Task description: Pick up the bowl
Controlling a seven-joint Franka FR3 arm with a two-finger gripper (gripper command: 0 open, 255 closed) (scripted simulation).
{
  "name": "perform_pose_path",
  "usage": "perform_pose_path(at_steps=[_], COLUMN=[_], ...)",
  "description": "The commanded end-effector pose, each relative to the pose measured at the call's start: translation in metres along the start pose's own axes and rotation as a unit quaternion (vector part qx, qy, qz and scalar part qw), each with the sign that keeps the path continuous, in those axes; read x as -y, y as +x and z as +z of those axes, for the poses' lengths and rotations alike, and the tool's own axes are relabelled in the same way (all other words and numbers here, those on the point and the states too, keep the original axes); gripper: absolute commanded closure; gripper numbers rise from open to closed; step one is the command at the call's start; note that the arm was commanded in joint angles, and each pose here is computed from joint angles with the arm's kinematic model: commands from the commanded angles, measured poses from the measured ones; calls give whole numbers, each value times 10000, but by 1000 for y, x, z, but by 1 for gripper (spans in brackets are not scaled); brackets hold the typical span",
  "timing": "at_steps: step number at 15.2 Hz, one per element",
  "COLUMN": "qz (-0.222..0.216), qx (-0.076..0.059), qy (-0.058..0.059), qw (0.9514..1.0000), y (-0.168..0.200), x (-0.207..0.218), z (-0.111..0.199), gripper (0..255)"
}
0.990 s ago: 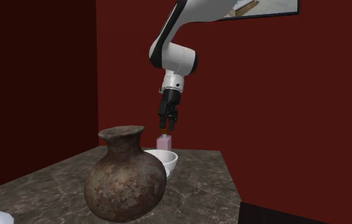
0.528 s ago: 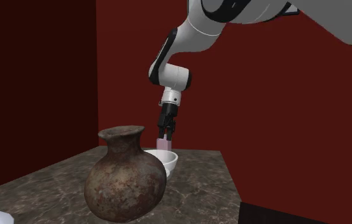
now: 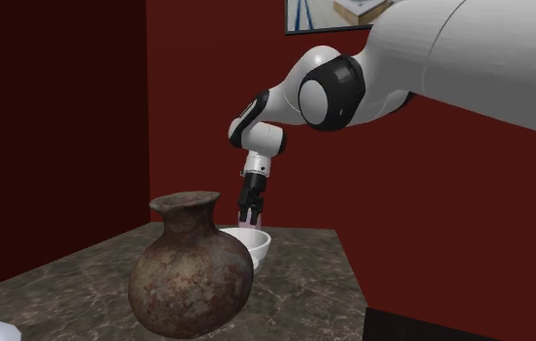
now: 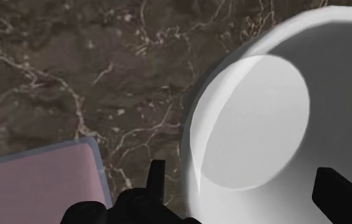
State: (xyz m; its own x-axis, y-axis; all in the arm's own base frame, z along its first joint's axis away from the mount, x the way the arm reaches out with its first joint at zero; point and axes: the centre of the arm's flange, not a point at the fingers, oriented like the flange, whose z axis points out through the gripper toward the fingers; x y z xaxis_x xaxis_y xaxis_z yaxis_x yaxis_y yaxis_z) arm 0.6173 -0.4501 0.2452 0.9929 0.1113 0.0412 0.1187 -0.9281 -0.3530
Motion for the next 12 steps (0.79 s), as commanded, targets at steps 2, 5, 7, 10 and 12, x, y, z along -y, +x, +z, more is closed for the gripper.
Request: perform_pose_path(at_steps=[2, 5, 7, 10, 12], qz=[26, 26, 26, 25, 26], qx=[-30, -31, -31, -53, -47], qy=[-50, -50, -50, -31, -35], qw=[10000, 10000, 10000, 10000, 10000], y=[-1, -2, -2, 11, 11], x=[-14, -20, -23, -26, -22], z=[23, 38, 46, 55, 57], gripper=[0, 0, 0, 255, 255])
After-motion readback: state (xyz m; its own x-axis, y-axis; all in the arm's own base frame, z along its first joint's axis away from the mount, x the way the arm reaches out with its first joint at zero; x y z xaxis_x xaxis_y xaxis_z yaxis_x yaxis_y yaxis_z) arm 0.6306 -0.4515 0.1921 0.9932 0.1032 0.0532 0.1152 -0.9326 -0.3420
